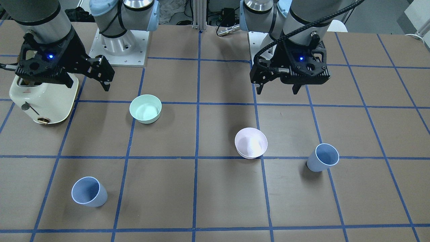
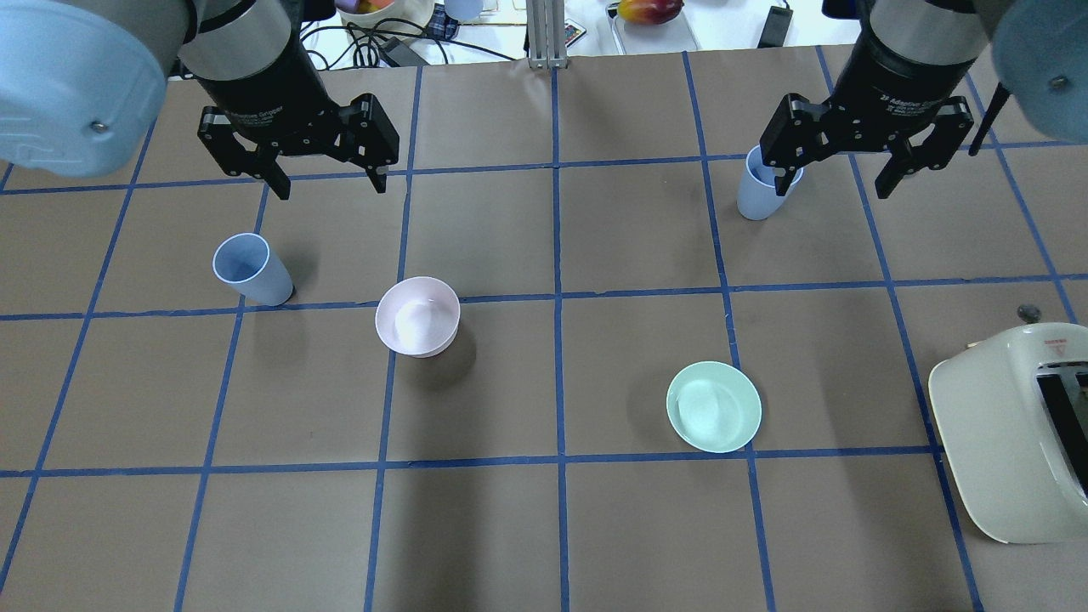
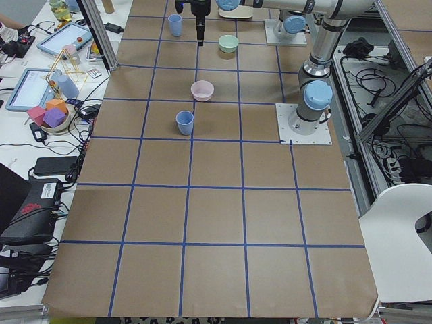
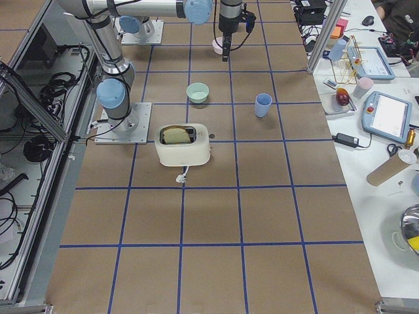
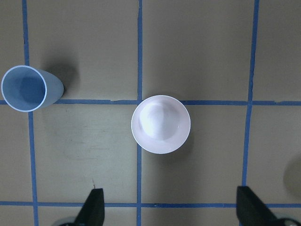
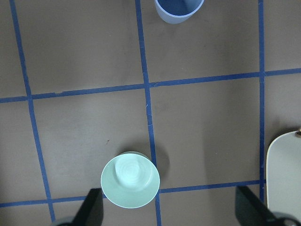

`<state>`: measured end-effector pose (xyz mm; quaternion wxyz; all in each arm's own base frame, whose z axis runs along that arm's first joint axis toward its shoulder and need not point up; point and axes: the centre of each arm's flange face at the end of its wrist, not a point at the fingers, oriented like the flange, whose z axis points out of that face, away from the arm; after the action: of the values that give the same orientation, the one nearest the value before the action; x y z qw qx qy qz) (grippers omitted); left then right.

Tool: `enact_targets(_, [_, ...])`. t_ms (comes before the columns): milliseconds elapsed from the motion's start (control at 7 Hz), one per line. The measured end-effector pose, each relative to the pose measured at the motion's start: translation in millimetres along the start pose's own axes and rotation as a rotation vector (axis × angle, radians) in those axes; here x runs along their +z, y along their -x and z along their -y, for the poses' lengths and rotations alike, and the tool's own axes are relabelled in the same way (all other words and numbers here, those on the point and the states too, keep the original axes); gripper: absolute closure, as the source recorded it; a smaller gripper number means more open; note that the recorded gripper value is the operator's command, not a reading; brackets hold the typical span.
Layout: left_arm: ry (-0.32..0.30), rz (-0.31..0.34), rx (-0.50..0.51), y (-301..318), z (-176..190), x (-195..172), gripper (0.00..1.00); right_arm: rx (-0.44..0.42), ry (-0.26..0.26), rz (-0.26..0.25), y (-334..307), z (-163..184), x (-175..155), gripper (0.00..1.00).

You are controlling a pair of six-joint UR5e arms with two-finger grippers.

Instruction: Stack blue cups with both arms

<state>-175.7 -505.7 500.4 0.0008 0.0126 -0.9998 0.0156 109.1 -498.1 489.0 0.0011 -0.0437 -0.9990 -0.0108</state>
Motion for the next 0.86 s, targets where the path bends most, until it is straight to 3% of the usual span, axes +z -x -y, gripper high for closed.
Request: enact_targets(857, [-0.003,0.001,-0.014,5.5,10.2,7.6,0.0,-0.003,0.011,-0.001,0.1,5.3,7.5,0.0])
